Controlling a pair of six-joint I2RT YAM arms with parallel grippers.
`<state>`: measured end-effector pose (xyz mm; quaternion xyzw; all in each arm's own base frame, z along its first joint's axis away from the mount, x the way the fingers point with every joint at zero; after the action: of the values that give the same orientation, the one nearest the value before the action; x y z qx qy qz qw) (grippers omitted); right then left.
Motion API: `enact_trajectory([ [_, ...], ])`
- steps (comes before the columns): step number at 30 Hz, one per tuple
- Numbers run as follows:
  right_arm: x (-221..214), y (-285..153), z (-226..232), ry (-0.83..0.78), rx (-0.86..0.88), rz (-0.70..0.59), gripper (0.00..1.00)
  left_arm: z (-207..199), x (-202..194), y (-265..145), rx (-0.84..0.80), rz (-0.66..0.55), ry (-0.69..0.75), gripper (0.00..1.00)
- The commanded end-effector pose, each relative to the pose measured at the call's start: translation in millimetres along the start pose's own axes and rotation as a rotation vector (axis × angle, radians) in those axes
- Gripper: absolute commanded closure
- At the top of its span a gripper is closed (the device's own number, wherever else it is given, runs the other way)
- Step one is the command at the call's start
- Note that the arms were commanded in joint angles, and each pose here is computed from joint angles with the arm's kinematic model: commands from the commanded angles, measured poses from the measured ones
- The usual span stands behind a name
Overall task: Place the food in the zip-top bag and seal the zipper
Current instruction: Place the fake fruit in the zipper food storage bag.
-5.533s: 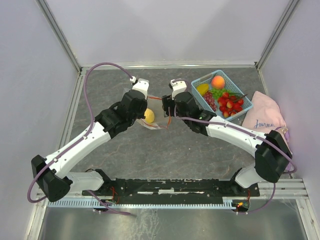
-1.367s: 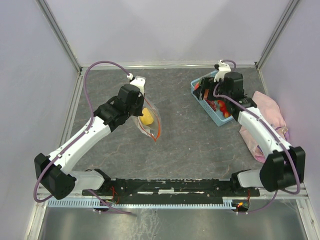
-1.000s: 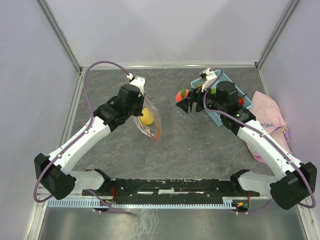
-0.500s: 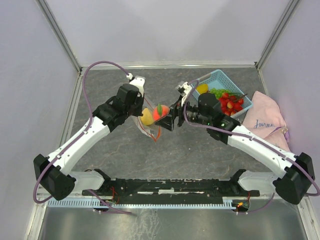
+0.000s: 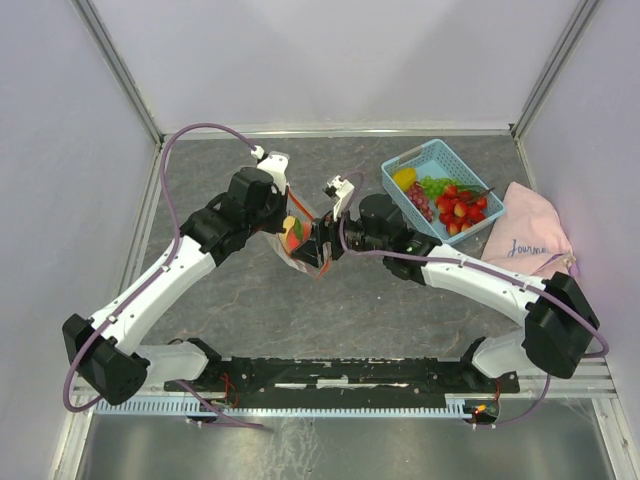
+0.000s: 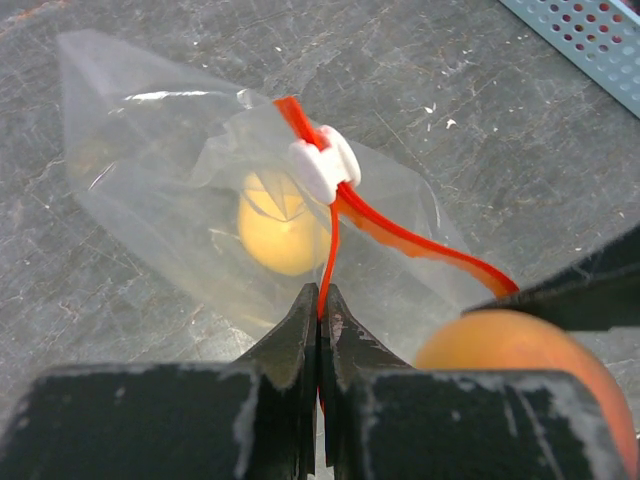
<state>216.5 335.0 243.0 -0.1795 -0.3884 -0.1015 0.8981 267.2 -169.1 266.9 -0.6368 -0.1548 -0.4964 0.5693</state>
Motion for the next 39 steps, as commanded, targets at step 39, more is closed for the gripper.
enact_trajectory([
  [39,28,35,-48,0.027,-0.314,-0.123,0.27,-33,30,-10,-0.247,-0.108,-0.201,0.97],
])
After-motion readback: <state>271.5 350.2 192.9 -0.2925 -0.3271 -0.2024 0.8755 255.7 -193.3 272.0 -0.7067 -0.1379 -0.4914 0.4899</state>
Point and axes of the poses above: each gripper's point midway between its finger pads, its own y axis out along the fingers, its own z axis along the line the jaws close on, x = y × z, the point moved 5 cm from there along -y, back along the fingers, and after that the axes turned 13 degrees about y, right-handed, at the moved point
